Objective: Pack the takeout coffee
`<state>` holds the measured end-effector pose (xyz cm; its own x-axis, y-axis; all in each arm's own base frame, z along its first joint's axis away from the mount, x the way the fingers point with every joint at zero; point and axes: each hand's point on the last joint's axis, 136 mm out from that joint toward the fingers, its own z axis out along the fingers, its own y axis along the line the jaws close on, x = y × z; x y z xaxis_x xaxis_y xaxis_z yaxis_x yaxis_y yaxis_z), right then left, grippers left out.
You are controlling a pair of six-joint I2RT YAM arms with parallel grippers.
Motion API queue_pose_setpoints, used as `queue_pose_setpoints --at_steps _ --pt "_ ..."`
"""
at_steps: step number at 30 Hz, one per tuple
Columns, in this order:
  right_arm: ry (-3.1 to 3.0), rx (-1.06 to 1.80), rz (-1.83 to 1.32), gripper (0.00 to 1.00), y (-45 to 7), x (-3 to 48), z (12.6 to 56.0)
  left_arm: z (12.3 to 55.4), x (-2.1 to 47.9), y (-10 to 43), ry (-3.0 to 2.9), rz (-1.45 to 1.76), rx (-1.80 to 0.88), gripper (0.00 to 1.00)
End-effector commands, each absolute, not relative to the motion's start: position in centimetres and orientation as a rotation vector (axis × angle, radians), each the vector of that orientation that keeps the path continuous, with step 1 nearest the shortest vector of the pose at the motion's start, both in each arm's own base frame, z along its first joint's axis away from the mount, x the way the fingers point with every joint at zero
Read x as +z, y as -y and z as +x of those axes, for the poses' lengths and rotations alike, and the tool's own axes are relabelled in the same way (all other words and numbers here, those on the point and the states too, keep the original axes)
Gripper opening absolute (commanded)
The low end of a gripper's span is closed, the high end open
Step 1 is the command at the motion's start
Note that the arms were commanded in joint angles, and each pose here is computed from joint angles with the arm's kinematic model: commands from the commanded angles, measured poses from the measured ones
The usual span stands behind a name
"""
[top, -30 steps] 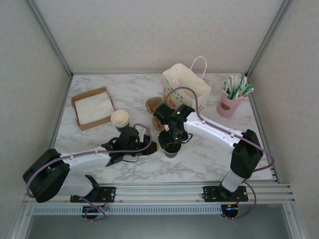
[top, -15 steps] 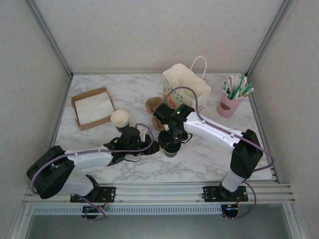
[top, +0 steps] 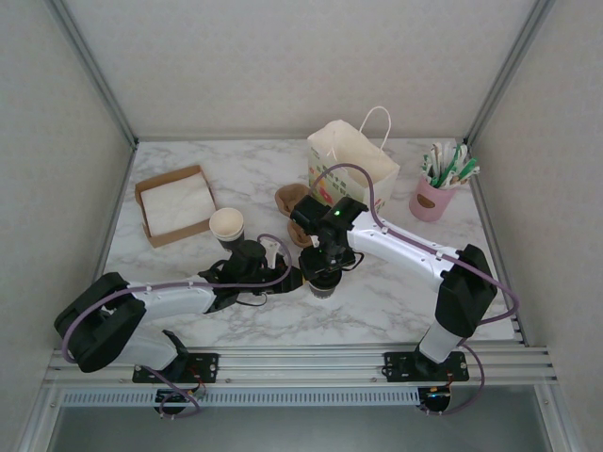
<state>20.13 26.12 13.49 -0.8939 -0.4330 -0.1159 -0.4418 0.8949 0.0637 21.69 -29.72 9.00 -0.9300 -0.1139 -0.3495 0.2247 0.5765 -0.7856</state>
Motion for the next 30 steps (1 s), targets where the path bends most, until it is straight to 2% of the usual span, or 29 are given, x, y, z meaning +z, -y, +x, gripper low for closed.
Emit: queue_pose_setpoints --at_steps 1,11,30 --pt "-2.953 0.167 -0.667 0.7 -26.2 14.5 19.9 21.5 9.4 30.3 -2.43 0.105 -1.332 0.25" --pt "-2.936 0.143 -0.643 0.69 -25.5 15.4 20.0 21.5 9.4 30.3 -2.43 0.103 -1.33 0.25" --pt "-2.965 0.152 -0.667 0.7 -26.2 13.7 20.0 21.7 9.2 29.9 -2.436 0.092 -1.298 0.26"
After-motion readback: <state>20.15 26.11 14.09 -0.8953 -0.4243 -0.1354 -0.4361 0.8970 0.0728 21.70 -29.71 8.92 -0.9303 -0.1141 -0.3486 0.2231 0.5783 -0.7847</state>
